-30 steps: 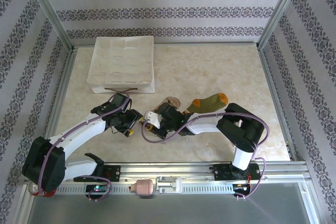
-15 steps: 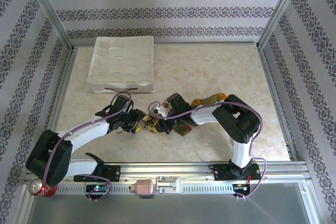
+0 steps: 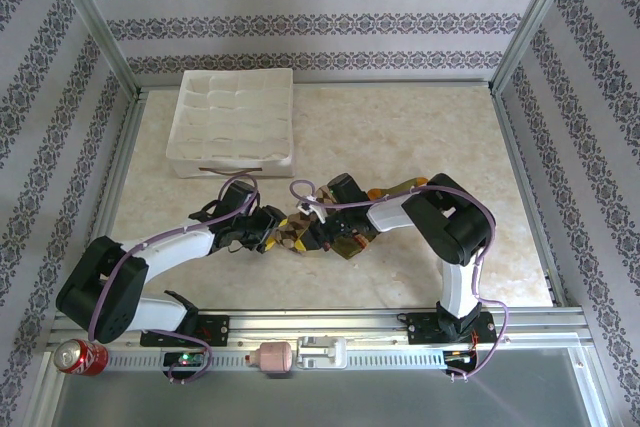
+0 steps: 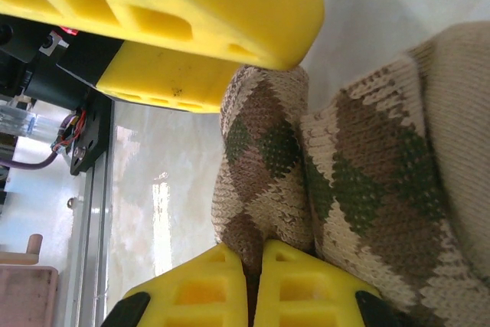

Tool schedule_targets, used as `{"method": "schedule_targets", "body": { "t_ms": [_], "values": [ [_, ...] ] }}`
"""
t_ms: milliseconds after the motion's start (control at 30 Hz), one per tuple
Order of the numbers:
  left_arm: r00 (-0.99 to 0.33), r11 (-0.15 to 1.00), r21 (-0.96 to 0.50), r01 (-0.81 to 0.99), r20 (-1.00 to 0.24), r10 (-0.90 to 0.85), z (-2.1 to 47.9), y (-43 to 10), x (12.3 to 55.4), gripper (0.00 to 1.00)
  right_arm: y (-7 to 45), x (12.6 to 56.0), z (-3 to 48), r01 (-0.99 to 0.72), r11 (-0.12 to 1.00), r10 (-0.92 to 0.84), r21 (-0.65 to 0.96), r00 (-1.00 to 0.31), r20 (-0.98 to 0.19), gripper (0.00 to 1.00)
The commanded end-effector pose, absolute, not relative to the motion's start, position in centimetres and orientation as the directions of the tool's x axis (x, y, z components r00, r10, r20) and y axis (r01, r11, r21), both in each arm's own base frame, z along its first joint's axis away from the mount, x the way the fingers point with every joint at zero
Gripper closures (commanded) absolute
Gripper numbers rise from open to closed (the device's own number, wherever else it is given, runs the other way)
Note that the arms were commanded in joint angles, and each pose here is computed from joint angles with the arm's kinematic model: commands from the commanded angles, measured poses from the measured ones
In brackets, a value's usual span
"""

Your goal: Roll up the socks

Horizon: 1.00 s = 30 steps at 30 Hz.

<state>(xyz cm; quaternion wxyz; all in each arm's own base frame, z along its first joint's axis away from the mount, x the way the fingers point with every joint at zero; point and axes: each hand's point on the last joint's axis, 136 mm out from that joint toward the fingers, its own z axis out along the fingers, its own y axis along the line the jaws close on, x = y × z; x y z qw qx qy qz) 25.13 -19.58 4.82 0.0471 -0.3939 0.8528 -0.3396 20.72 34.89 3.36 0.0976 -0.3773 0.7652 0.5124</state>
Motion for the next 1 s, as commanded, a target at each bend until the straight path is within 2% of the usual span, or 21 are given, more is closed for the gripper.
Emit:
{"method": "schedule_targets", "body": {
  "t_ms": [0, 133, 367, 500, 567, 633, 700, 767, 900, 933, 967],
  "values": [
    [-0.708, 0.478, -0.617, -0.625, 0.191, -0.679, 5.2, -19.9, 24.2, 0.43, 32.8, 19.4, 0.3, -0.596, 0.302, -0.514, 0.744, -0.759, -0.399, 1.0],
    [-0.717, 0.502, -0.581, -0.641, 0.217, -0.663, 5.0, -20.1, 23.0, 0.43, 32.4, 19.2, 0.7, -0.639, 0.297, -0.522, 0.71, -0.731, -0.44, 1.0],
    [-0.726, 0.491, -0.6, -0.632, 0.237, -0.646, 4.2, -21.5, 23.2, 0.43, 32.6, 19.1, 0.7, -0.625, 0.289, -0.521, 0.725, -0.738, -0.428, 1.0],
    [-0.753, 0.53, -0.581, -0.618, 0.243, -0.612, 3.3, -22.5, 23.0, 0.46, 32.6, 19.1, 0.6, -0.628, 0.289, -0.524, 0.722, -0.735, -0.43, 1.0],
    [-0.755, 0.551, -0.549, -0.629, 0.26, -0.602, 2.5, -22.5, 22.2, 0.51, 32.5, 19.2, 0.4, -0.634, 0.292, -0.527, 0.716, -0.731, -0.433, 1.0],
    [-0.748, 0.566, -0.517, -0.642, 0.264, -0.608, 1.7, -22.0, 21.5, 0.62, 32.3, 19.2, 0.2, -0.65, 0.299, -0.537, 0.699, -0.72, -0.44, 1.0],
    [-0.732, 0.586, -0.456, -0.67, 0.274, -0.624, 1.0, -20.8, 20.1, 0.84, 32.2, 19.5, 0.0, -0.681, 0.309, -0.557, 0.664, -0.695, -0.454, 1.0],
    [-0.712, 0.596, -0.4, -0.696, 0.275, -0.646, 0.7, -19.5, 18.7, 0.98, 32.2, 19.9, 0.0, -0.72, 0.315, -0.581, 0.618, -0.661, -0.475, 1.0],
    [-0.681, 0.59, -0.348, -0.729, 0.28, -0.677, 1.5, -17.7, 16.4, 1.0, 32.8, 20.1, 1.3, -0.863, 0.259, -0.669, 0.433, -0.484, -0.565, 1.0],
    [-0.672, 0.58, -0.347, -0.737, 0.286, -0.683, 1.7, -17.6, 16.2, 1.0, 32.8, 20.0, 1.6, -0.894, 0.253, -0.686, 0.368, -0.435, -0.583, 0.97],
    [-0.661, 0.564, -0.352, -0.747, 0.297, -0.69, 2.0, -17.6, 16.1, 1.0, 32.8, 20.0, 2.1, -0.929, 0.244, -0.7, 0.279, -0.368, -0.612, 0.86]
  ]
}}
